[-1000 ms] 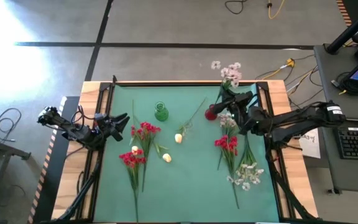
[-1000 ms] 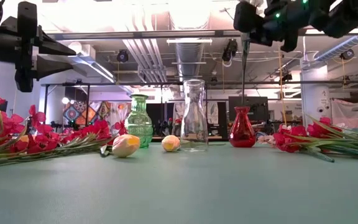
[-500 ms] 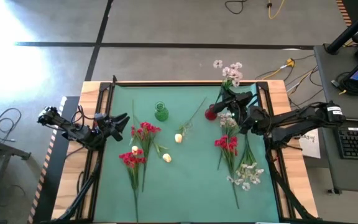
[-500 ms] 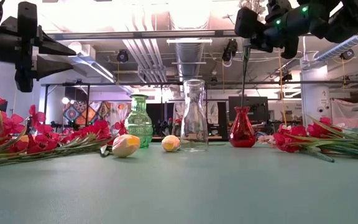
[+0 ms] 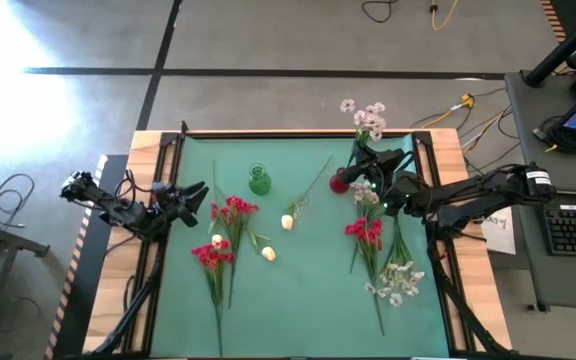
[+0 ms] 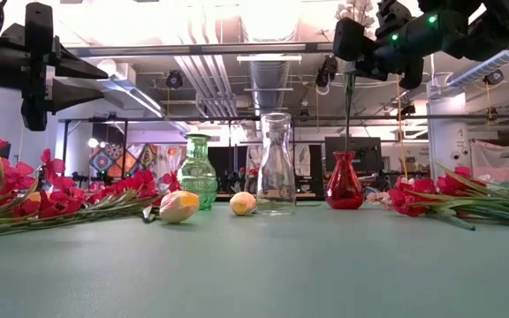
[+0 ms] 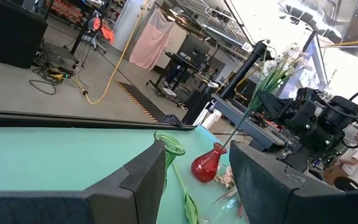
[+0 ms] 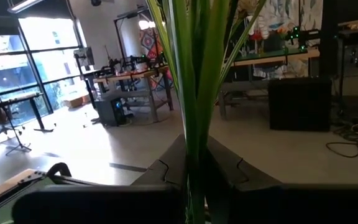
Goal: Sort flowers into vase by color
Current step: Put the middle left white flower into the red vase
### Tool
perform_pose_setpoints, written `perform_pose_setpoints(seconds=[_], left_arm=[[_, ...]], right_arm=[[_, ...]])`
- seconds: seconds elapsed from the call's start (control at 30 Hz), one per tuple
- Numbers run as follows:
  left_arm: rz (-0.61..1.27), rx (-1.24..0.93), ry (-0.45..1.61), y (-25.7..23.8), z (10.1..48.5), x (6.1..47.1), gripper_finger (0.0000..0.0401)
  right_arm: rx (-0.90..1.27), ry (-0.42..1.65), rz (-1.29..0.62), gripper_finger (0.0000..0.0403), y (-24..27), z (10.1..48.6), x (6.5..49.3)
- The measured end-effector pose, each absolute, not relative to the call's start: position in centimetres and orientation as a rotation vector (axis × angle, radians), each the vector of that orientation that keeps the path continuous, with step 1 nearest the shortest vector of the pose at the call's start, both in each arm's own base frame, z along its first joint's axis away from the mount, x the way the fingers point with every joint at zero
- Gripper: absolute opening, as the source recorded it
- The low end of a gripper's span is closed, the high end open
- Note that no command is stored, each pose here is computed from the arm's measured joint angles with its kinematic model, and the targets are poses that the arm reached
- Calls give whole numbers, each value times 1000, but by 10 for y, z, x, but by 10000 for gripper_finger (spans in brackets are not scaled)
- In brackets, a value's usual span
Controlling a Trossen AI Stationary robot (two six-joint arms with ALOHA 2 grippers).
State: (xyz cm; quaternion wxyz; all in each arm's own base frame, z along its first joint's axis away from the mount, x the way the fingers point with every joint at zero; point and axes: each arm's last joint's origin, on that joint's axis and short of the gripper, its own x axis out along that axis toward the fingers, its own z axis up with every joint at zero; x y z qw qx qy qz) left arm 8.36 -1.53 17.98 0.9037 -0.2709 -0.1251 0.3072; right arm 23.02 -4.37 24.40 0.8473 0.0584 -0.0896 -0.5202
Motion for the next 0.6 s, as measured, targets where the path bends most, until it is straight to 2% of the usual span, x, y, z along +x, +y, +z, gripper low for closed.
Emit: perform_pose_setpoints(seconds=[0.2,0.6], left_arm=[[635,-560,-259,-15,180,84,168],[635,-560,-259,-15,180,84,168]], right_arm=[[131,-189,-1096,49,-44,243,230],[152,-128,-1097,148,-44,234,231]])
